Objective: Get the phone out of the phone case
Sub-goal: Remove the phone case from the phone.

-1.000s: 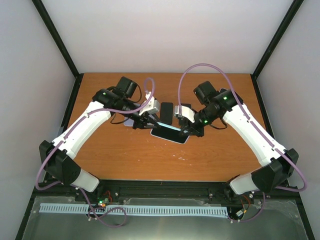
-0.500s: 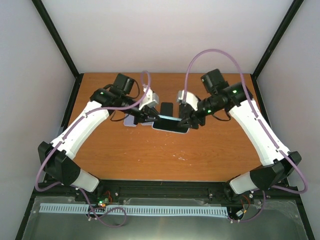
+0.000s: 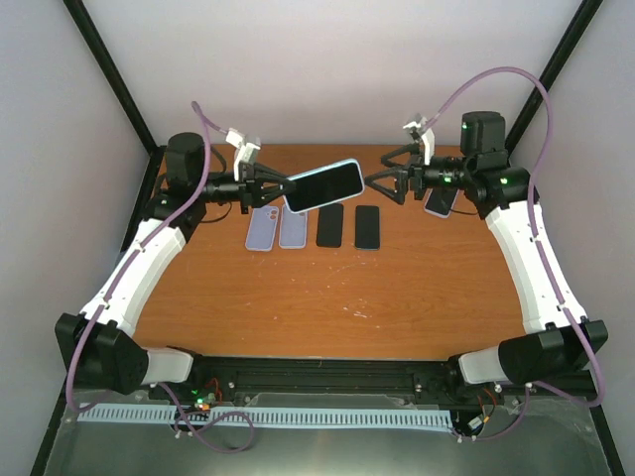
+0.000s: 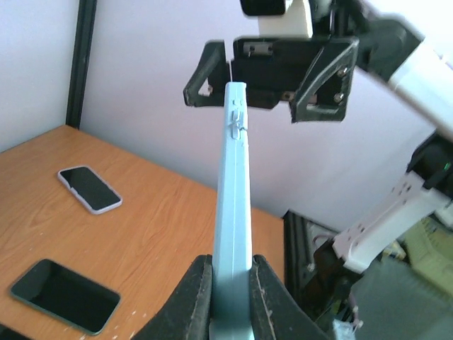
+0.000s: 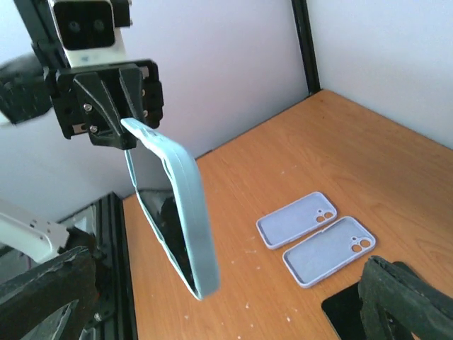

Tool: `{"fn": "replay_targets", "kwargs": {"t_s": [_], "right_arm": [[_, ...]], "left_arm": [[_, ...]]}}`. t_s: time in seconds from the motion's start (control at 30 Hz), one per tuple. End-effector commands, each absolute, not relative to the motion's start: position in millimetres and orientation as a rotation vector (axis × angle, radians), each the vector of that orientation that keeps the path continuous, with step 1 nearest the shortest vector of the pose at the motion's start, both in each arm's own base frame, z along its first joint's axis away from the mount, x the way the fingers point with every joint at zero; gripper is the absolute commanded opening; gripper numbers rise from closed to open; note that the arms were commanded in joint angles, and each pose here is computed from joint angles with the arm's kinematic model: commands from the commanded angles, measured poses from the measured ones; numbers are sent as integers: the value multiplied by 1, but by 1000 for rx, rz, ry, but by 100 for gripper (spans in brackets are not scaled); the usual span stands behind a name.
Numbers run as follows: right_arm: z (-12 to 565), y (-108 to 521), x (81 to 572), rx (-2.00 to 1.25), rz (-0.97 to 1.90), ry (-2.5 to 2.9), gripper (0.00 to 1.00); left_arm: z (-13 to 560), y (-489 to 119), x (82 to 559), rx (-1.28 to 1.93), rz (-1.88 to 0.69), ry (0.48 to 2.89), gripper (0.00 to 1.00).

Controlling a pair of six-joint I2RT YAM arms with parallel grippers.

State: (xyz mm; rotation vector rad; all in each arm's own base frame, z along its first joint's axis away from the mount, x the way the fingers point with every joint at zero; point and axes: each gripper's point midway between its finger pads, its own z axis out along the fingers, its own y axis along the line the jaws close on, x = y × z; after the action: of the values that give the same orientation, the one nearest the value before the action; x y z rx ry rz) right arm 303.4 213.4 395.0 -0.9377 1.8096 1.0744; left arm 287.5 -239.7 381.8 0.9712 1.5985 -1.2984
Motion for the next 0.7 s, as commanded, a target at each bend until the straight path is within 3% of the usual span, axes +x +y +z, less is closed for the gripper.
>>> {"fn": "replay_targets", "kwargs": {"t_s": [0.0, 0.33, 0.67], "right_arm": [[442, 214, 307, -766, 1275, 1662, 99], [462, 218, 313, -564, 1442, 1544, 91], [456, 252, 297, -618, 1537, 1540, 84]], "left_arm": [[444, -226, 274, 888, -1401, 1427, 0], [460, -218, 279, 694, -1486, 1403, 1], [464, -216, 285, 618, -1530, 1385, 1]]}}
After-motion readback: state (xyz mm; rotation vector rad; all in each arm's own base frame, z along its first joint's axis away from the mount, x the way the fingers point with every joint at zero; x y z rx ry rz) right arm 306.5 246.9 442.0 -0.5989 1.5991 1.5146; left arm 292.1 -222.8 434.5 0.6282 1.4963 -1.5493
